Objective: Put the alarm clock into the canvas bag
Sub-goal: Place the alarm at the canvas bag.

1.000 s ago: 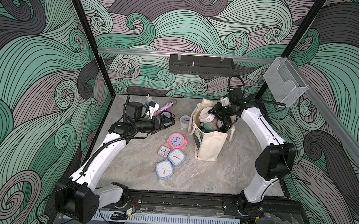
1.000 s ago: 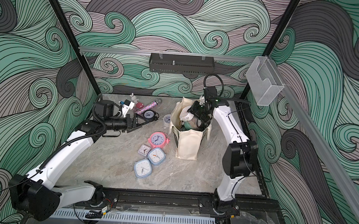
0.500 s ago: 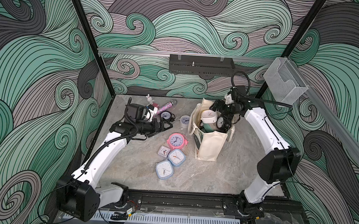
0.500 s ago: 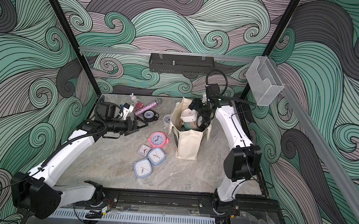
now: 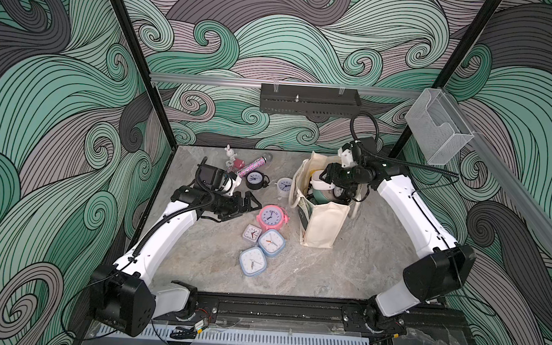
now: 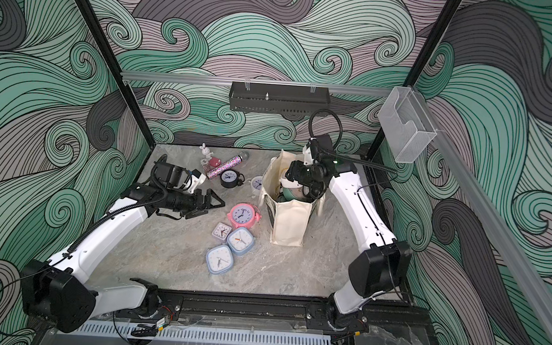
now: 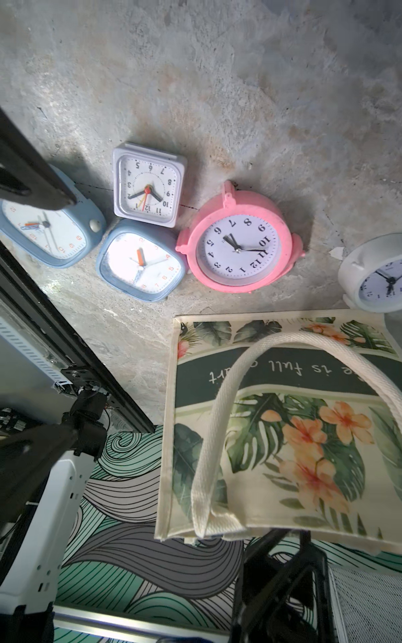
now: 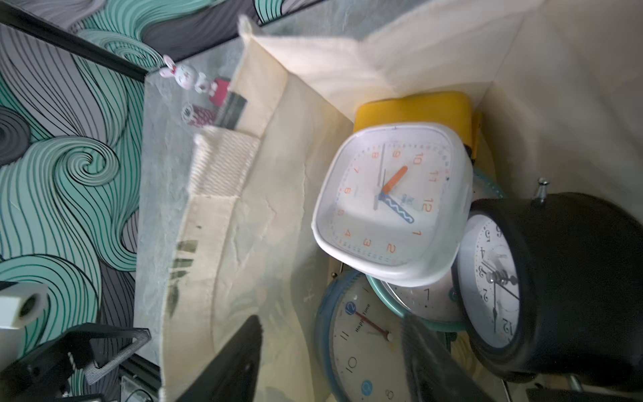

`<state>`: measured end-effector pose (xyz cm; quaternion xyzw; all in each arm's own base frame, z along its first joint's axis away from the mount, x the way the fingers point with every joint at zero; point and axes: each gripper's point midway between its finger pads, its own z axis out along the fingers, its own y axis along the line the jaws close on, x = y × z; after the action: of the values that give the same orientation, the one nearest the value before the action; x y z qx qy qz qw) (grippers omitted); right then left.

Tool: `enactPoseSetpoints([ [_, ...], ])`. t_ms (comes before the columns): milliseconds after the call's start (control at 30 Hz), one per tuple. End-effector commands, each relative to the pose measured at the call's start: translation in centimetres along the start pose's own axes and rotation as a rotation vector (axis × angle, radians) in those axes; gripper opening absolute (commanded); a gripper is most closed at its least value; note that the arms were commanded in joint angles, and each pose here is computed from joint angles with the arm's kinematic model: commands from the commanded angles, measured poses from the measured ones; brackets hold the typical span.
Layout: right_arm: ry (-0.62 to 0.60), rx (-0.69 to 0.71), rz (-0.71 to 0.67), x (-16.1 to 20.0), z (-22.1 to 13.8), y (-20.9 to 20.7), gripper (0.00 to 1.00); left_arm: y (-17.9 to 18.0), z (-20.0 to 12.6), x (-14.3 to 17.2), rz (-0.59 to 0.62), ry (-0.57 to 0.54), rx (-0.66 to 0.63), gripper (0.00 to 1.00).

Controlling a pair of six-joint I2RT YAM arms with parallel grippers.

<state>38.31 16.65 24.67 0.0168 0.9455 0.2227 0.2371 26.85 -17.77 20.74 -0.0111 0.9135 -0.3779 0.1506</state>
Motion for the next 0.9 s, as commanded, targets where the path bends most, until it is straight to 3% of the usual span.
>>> enactPoseSetpoints([
  [0,0.056,0.002,0.010,0.8,1.9,-0.6,0.59,1.1,-0.3,0.9,-0.012,0.037,-0.054,0.99],
  [167,0.062,0.014,0.018,-0.1,3.4,-0.8,0.58,1.7,-0.1,2.2,-0.036,0.101,-0.070,0.99],
  [300,0.030,-0.026,0.009,-0.8,2.5,0.4,0.58,2.4,0.0,3.4,-0.062,0.152,-0.098,0.99],
  [667,-0.134,-0.040,-0.065,0.0,-5.0,1.8,0.95,5.3,2.2,9.7,-0.106,0.268,-0.285,0.99],
  [867,-0.155,-0.070,-0.115,2.0,-7.5,2.6,1.00,6.8,3.7,12.3,-0.090,0.261,-0.360,0.99],
])
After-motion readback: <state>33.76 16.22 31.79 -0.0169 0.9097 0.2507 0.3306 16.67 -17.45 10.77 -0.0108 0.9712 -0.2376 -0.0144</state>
